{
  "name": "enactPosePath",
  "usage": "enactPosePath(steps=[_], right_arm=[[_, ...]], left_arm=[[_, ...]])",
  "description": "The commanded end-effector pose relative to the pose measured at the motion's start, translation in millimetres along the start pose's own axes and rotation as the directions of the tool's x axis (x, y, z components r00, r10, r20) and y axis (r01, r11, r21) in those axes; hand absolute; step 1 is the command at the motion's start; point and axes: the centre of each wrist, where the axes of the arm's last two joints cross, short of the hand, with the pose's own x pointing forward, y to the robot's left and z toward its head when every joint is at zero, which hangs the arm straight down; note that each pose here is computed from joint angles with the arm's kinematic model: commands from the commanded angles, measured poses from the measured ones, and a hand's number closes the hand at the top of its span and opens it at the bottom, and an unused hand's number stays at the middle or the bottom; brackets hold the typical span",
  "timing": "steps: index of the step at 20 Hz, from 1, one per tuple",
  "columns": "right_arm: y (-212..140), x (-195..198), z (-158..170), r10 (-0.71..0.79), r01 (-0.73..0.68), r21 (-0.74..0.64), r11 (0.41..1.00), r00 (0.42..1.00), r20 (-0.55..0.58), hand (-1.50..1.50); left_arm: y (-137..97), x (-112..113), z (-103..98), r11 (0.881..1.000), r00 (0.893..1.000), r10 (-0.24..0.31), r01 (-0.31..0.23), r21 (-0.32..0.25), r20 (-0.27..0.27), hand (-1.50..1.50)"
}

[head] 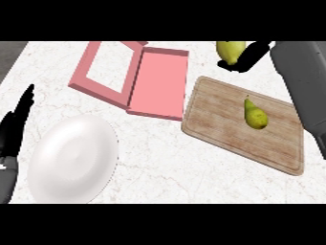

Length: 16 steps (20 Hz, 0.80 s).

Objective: Pick the lemon from the cutting board and place it in the cardboard box

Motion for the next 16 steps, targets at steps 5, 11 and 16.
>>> enactPosePath(steps=[5, 11, 16], right_arm=[[26.4, 28.7, -73.6, -0.17, 0.17, 0.035, 0.985, 0.985, -0.022, 1.5], [58.0, 60.8, -117.6, -0.254, 0.26, 0.066, 0.963, 0.963, -0.087, 1.5], [90.1, 74.5, -129.9, -0.265, 0.273, 0.092, 0.958, 0.96, -0.095, 1.5]], left_arm=[[10.2, 5.2, 4.2, 1.0, 1.0, -0.007, 0.007, -0.006, -0.001, 0.0], [-0.7, 7.3, -4.6, 1.0, 1.0, -0.001, 0.0, 0.016, 0.014, 0.0], [14.2, -0.3, 2.5, 1.0, 1.0, -0.012, 0.012, -0.01, 0.016, 0.0]])
